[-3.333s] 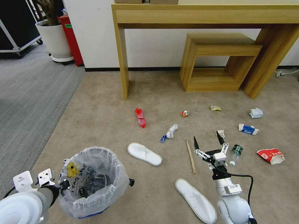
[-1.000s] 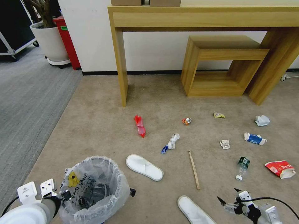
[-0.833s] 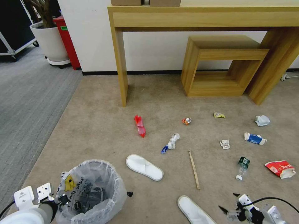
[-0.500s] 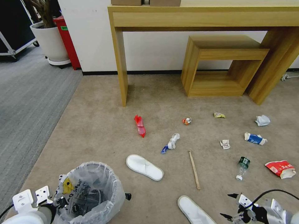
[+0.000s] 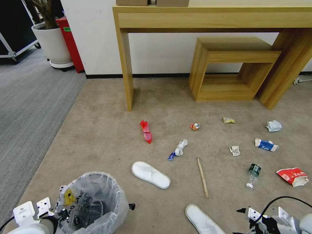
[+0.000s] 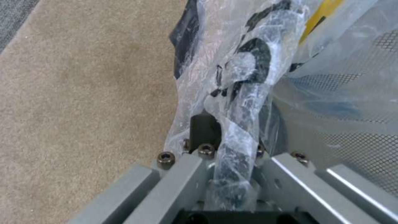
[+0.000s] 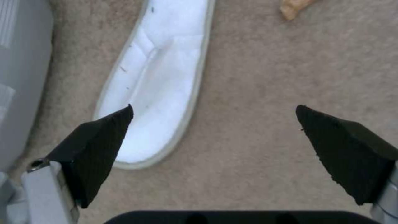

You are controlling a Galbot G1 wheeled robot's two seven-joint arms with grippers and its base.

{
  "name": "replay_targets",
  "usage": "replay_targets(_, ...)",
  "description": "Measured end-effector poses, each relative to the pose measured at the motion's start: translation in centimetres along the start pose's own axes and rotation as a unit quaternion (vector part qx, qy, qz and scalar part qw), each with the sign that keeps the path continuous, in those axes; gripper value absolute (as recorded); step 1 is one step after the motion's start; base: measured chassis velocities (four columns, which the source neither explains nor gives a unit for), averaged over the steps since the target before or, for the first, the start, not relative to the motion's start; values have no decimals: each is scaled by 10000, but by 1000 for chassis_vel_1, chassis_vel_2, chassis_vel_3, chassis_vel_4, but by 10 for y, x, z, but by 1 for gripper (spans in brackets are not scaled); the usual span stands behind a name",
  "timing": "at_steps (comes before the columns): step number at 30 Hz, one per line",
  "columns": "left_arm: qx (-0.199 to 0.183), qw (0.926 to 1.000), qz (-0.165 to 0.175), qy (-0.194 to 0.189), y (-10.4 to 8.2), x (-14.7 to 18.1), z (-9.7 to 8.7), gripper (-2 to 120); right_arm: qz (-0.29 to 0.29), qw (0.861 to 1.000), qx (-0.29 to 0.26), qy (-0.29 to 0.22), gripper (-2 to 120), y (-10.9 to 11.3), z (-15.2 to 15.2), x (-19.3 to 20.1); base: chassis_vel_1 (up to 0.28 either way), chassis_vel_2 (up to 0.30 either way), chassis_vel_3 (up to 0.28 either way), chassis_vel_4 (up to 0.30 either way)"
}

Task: Pick up the trash bin and place the garbage on the floor into it.

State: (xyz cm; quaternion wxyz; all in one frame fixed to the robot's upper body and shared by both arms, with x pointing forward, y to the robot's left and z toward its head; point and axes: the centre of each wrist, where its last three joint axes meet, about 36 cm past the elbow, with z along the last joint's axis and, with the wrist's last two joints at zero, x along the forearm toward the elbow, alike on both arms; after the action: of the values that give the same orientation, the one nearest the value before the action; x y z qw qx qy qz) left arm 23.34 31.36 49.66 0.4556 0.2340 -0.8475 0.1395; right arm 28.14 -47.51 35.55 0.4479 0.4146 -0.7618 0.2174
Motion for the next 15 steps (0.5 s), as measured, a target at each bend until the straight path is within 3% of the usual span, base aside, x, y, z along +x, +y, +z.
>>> replay_targets(6,-37,10000,-47,-5,1,-1,2,0,38,9995,-274,129,100,11,-5,-11,0,0,0,0)
replay_targets(15,-108,9999,-97,12,1,-5,6,0,582,9940,-858,360,100,32,-14,-30,0,0,0,0)
